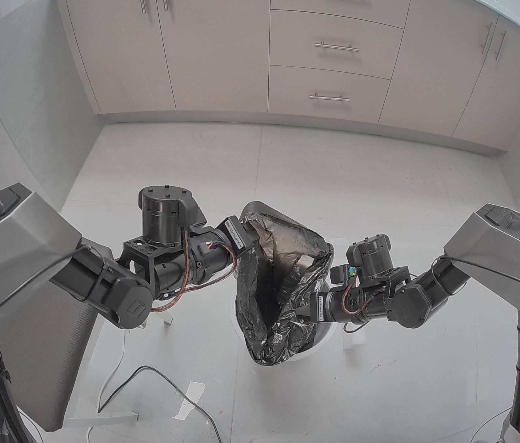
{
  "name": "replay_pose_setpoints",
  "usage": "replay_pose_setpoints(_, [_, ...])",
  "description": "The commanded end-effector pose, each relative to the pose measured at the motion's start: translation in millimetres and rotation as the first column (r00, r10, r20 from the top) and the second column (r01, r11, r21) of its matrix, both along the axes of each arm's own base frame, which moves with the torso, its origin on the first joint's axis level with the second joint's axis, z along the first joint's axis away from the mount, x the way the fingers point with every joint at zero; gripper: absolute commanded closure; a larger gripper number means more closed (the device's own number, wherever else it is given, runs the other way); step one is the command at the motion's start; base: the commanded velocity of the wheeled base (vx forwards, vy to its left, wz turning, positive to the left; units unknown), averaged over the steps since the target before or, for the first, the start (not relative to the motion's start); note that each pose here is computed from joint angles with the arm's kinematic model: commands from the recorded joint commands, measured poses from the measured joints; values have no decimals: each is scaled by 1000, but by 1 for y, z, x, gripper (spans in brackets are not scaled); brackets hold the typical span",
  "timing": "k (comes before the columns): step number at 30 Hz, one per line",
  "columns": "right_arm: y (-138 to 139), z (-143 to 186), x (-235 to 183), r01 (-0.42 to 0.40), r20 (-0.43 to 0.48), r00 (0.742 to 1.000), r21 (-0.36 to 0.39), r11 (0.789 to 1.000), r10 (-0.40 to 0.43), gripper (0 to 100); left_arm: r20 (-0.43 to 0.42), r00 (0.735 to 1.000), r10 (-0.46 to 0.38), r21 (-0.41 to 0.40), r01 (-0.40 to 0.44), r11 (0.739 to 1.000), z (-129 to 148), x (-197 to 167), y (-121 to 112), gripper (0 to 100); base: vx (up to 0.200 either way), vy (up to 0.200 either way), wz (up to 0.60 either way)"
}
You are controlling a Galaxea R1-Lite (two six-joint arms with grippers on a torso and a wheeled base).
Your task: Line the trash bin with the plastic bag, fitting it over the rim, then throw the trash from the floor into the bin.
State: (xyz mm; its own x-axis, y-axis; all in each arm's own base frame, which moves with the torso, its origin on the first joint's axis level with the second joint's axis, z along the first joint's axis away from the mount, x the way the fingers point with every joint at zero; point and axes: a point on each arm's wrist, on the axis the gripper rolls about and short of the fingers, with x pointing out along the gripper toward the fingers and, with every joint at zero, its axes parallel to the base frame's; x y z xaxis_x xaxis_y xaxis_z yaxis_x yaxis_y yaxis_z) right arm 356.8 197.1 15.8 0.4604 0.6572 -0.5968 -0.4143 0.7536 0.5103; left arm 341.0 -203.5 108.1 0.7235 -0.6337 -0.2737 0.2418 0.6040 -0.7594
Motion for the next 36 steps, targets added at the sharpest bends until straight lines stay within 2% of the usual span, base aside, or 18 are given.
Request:
replay_pose_setpoints(1, [-1,-6,-1,-1,-15,1000,-9,1000,1,100,-22,1000,0,12,0,1000,-14,3,-2,100,0,0,0])
replay_pose_setpoints(4, [-2,-8,-4,6,-24,1000,-21,1000,-6,100,-34,999,1,19,0,1000,-20,4,-2,100,0,0,0])
replay_pose_setpoints(9, [-8,-16,-11,19,-5,1000,-103,995,-19,100,-52,999,3,30,-1,1000,-27,2,-2,100,0,0,0])
replay_pose_setpoints(16, [-12,-18,-13,22,-11,1000,-115,993,-24,100,-66,998,6,42,-3,999,-34,3,-2,100,0,0,0])
replay_pose_setpoints(17, [-15,-20,-13,51,-6,999,-137,989,-52,100,-76,997,9,48,-5,999,-38,3,-1,100,0,0,0])
replay_pose_setpoints(24, [-23,-24,-15,96,-5,995,-186,978,-99,100,-95,995,16,61,-10,998,-45,4,1,100,0,0,0])
replay_pose_setpoints(29, [-27,-29,-17,133,22,991,-253,958,-132,100,-95,995,16,61,-10,998,-47,5,1,100,0,0,0])
replay_pose_setpoints(36, [-28,-35,-17,134,12,991,-266,955,-136,100,-79,997,15,50,-11,999,-46,5,1,100,0,0,0])
